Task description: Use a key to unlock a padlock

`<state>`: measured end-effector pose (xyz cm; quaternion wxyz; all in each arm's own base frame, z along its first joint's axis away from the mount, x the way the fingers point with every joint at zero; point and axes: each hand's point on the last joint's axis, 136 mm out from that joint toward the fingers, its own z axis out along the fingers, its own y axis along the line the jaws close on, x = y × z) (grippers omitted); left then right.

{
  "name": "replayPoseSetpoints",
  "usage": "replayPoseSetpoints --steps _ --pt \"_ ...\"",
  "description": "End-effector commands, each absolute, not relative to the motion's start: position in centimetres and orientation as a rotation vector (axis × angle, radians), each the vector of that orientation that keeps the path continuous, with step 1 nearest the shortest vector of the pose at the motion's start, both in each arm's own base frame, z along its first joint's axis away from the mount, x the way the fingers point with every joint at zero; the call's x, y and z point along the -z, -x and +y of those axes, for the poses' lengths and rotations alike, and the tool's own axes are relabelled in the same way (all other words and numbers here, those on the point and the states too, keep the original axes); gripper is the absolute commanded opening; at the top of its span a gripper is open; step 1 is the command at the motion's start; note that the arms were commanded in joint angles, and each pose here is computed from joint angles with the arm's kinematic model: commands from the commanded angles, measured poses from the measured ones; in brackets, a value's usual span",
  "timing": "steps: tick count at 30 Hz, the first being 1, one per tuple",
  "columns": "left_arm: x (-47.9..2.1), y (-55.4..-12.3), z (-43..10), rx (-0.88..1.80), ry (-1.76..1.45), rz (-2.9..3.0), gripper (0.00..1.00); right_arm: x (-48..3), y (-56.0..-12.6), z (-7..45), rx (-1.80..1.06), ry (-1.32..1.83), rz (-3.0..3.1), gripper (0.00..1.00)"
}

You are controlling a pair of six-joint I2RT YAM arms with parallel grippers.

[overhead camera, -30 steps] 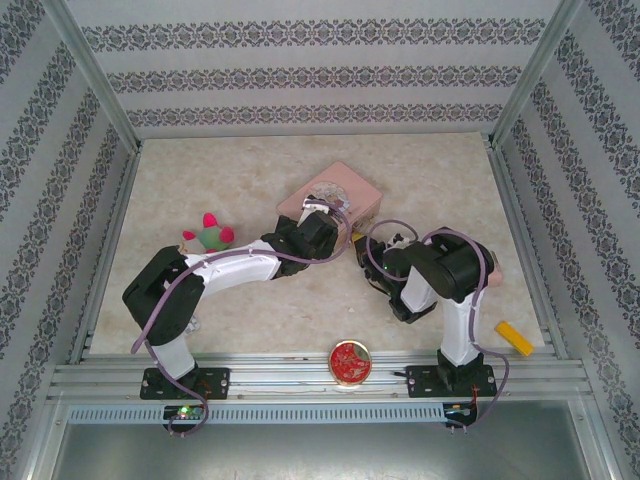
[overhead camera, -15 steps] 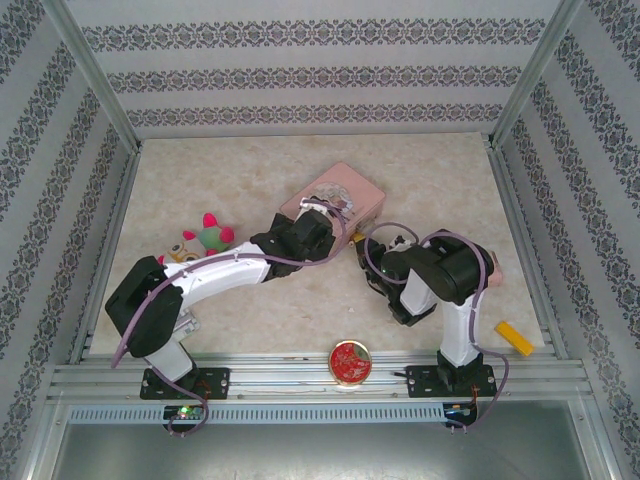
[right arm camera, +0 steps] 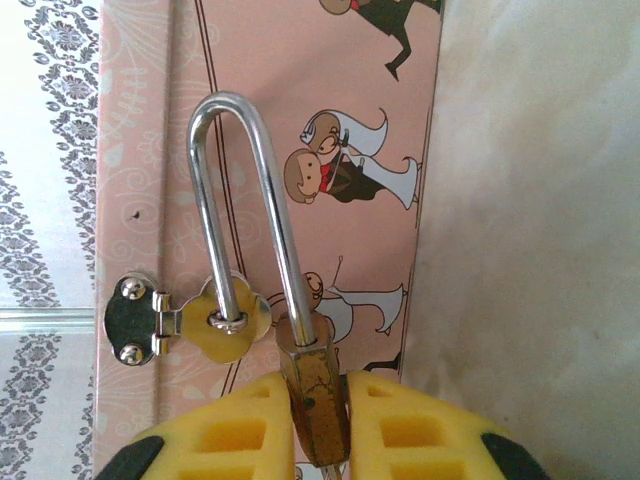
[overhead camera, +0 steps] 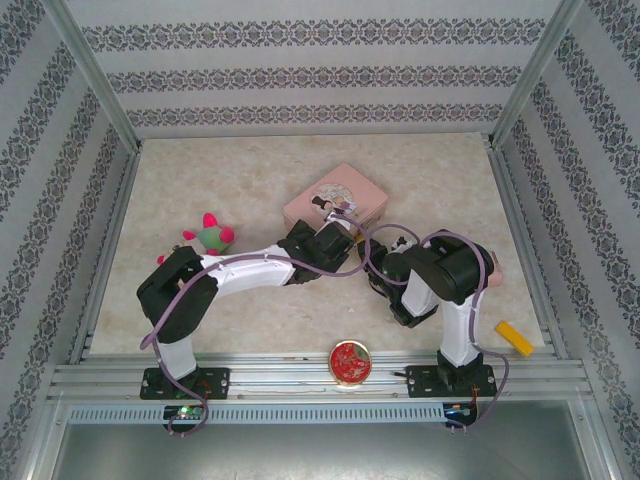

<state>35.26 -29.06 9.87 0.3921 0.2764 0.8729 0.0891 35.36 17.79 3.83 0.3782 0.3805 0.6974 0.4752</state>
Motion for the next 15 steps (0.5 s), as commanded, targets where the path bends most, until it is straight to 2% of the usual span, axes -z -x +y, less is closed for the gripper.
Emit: replayPoseSetpoints --steps 1,7,11,15 --pt "-10.5 -35.5 -28.8 -0.311 -0.727 2.200 0.99 3.1 -32.8 14.6 -0.950 -1.111 1.978 0.07" --pt "-10.0 -35.6 -28.0 -0.377 -0.722 2.217 1.00 3.1 -32.3 14.2 -0.933 -1.112 1.985 0.07" --pt "-9.9 -35.6 -27.6 -0.410 -0.716 2.220 0.95 3.9 -31.3 13.0 -0.869 -1.138 2.014 0.01" --pt "-9.9 -35.5 -27.3 -0.420 -0.712 2.225 0.90 4.4 -30.7 11.8 -0.810 -1.162 2.016 0.00"
